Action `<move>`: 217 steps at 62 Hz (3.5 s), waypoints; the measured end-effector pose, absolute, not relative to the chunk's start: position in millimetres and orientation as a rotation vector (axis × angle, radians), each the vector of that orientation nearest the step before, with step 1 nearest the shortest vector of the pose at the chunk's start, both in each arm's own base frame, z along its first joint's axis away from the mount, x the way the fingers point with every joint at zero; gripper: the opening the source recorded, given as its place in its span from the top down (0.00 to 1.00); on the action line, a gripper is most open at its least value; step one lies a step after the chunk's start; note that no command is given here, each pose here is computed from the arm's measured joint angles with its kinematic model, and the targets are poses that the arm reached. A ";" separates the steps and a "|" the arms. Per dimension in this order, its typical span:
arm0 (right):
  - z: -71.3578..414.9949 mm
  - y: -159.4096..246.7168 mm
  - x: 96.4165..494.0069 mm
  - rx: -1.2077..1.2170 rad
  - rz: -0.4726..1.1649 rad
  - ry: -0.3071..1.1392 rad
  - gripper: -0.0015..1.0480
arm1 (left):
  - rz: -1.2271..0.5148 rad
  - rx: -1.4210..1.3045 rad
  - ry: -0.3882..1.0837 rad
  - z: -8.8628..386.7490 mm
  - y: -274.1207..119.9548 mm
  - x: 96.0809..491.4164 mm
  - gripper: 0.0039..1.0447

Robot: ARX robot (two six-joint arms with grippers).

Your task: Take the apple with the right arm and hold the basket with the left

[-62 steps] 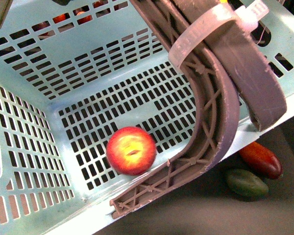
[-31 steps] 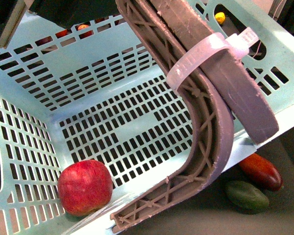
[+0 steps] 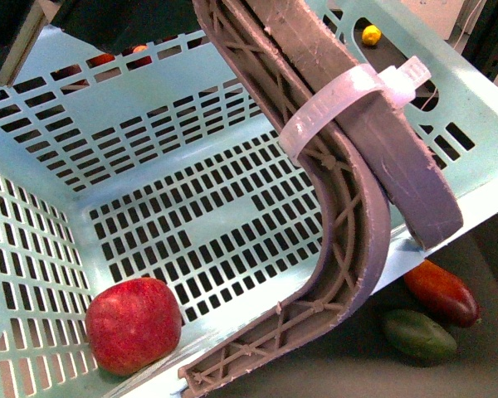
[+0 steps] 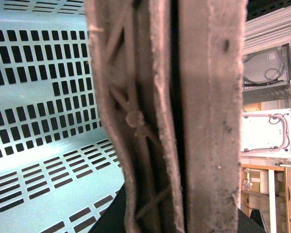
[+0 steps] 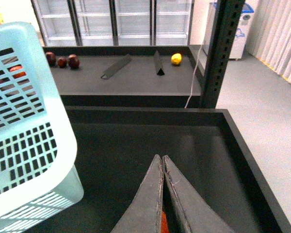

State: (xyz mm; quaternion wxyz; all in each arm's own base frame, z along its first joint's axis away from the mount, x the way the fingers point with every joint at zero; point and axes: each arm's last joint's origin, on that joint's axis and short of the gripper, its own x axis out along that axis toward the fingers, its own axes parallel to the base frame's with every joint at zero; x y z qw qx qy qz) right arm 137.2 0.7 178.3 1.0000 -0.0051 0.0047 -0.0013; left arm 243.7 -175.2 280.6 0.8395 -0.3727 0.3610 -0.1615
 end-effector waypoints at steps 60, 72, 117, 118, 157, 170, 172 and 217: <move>172.5 0.3 111.0 -0.010 0.002 -0.019 0.98 | -0.342 -0.788 0.763 280.6 -175.2 243.7 0.85; 171.0 0.3 105.8 -0.010 0.001 -0.009 0.98 | -0.342 -0.788 0.764 280.6 -175.2 243.6 0.85; 169.3 0.3 97.0 -0.010 0.001 -0.013 0.21 | -0.342 -0.788 0.763 280.6 -175.2 243.7 0.85; 169.3 0.3 97.0 -0.010 0.001 -0.013 0.19 | -0.342 -0.788 0.763 280.6 -175.2 243.7 0.85; 169.4 0.3 96.9 -0.007 0.003 -0.014 0.08 | 0.186 -1.030 0.461 279.1 -128.1 262.7 0.85; 169.4 0.3 96.9 -0.007 0.001 -0.014 0.08 | 0.424 -1.246 0.460 245.9 -57.3 280.4 0.85; 169.4 0.3 96.9 -0.007 0.001 -0.014 0.08 | 0.458 -1.266 0.450 242.0 -48.7 283.7 0.85; 169.4 0.3 96.9 -0.007 0.001 -0.014 0.08 | 0.760 -1.304 0.602 158.8 -12.9 312.8 0.85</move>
